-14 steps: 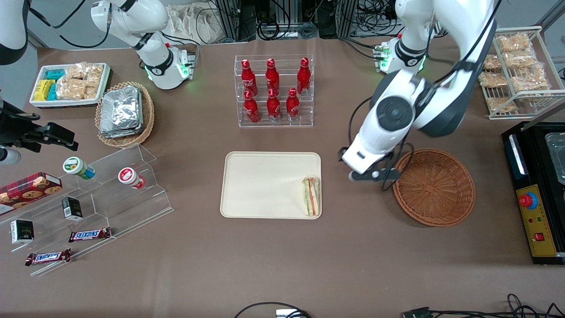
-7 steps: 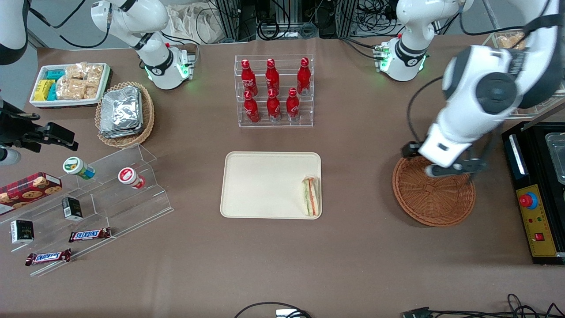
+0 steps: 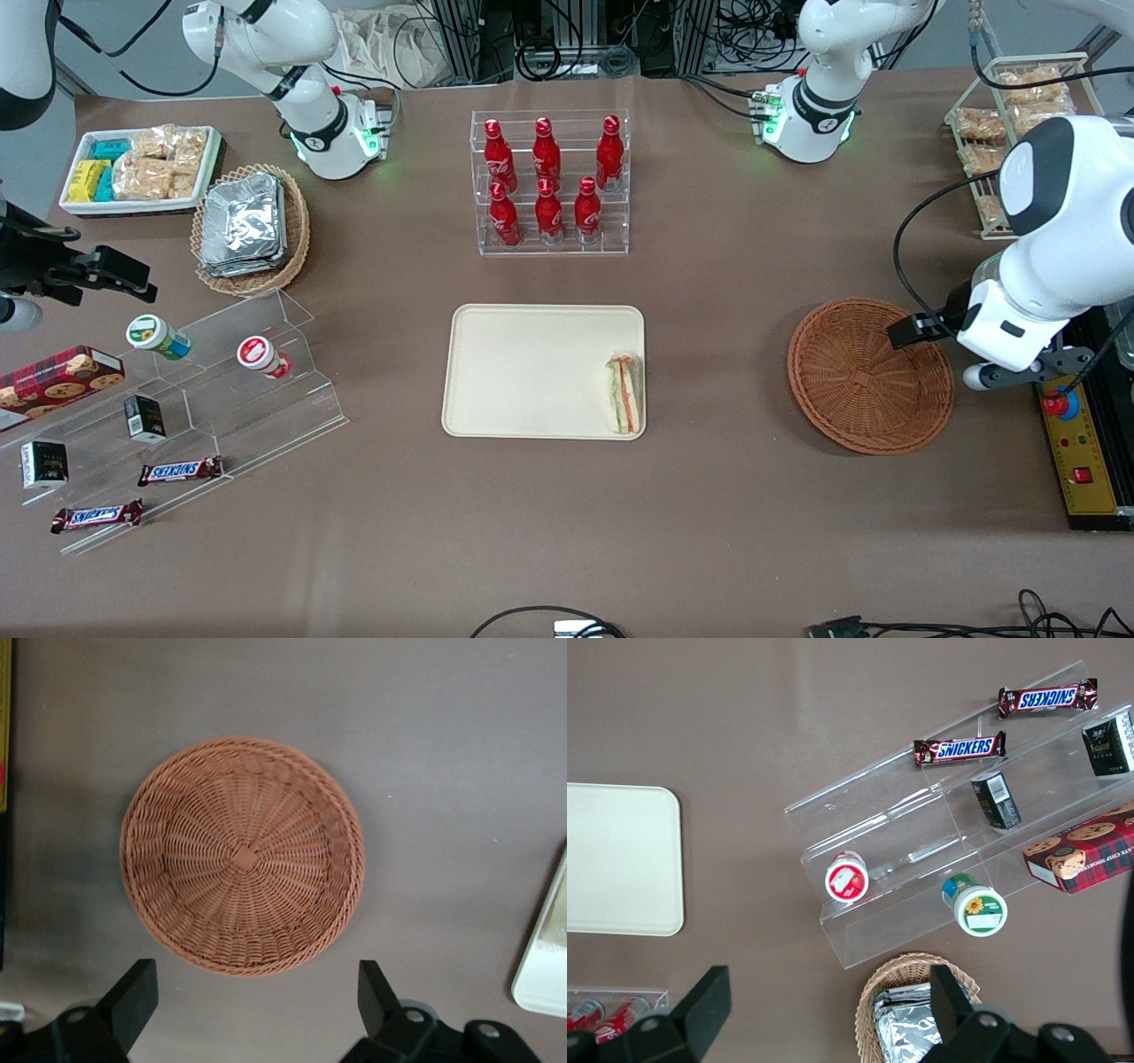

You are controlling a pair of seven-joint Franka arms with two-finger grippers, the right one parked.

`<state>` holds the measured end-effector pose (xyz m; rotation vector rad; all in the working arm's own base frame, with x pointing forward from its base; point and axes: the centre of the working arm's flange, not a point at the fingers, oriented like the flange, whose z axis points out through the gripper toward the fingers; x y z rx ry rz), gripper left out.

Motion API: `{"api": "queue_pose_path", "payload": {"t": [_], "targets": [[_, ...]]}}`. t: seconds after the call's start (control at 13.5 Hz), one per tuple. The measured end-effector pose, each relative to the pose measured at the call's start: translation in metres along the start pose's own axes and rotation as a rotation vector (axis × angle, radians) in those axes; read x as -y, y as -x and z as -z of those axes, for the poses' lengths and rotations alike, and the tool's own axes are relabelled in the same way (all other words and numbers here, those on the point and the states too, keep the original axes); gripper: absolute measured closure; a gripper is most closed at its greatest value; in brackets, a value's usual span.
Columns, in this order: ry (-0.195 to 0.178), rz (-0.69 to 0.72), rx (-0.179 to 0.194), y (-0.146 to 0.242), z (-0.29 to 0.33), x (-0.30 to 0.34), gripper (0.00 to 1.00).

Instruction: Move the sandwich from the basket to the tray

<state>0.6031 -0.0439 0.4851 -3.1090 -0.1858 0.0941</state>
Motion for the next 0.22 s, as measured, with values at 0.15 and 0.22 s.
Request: {"api": "queue_pose_path", "payload": {"t": [0.15,0.22], "targets": [[0.004,-0.039,-0.012,-0.0017,0.0132,-0.001,0.0],[0.005,-0.043,-0.011,-0.0018,0.0171,-0.0013,0.0]]}}
